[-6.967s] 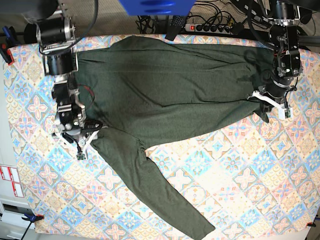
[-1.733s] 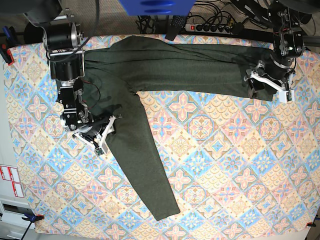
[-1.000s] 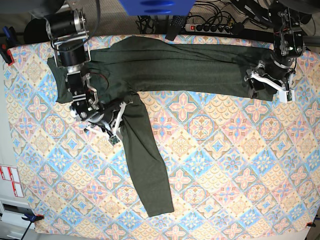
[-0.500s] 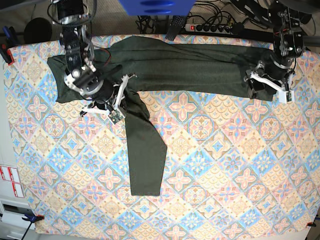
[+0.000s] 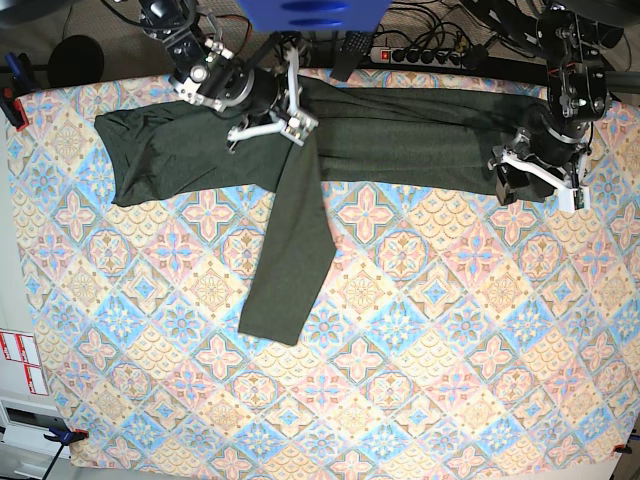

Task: Fold the T-shirt properly
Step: 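Lift the shirt end with the right gripper and fold it inward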

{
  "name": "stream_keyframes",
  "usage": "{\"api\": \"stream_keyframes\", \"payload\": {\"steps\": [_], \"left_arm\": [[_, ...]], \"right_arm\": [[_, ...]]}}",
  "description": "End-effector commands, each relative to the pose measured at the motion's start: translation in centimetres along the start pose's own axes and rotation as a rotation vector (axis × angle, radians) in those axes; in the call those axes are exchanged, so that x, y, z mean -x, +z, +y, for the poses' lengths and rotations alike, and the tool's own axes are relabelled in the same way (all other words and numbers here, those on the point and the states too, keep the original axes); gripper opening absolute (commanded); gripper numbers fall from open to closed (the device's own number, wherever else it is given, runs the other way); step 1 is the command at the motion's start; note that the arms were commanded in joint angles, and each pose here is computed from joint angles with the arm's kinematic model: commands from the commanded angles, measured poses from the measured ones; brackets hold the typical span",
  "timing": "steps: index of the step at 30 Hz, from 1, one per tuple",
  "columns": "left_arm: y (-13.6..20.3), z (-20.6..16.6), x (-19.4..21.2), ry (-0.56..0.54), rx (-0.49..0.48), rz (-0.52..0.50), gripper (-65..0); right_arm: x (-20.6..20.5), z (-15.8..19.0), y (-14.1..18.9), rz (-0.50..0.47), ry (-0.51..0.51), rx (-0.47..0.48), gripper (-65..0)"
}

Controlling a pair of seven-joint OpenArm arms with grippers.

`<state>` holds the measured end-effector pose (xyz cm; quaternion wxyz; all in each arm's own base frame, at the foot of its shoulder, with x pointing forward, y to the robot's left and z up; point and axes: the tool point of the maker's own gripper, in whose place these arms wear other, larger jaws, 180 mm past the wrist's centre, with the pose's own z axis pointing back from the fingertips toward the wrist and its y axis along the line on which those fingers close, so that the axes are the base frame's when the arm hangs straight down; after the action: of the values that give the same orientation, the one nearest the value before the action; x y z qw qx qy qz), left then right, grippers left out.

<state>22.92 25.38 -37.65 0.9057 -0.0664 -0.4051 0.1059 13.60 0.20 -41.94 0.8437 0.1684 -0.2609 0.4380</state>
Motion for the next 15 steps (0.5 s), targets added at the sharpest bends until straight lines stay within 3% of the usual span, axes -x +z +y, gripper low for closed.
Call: {"api": "stream_keyframes", "payload": {"steps": [1, 9, 15], "left_arm": [[0.1, -0.5, -0.8, -0.017, 0.016, -0.027, -21.1], [-0.8, -3.0, -0.4, -0.040, 0.079, -0.009, -21.0], [-2.4, -7.3, -2.4, -0.077, 0.182, -0.046, -20.6]], "right_arm": [[-1.4, -0.5, 0.2, -0.042, 0.024, 0.009, -64.9], [-1.5, -2.1, 0.1, 0.021, 0.094, 0.030, -64.2], [-1.8, -3.2, 0.2, 0.029, 0.106, 0.057, -52.1]]}}
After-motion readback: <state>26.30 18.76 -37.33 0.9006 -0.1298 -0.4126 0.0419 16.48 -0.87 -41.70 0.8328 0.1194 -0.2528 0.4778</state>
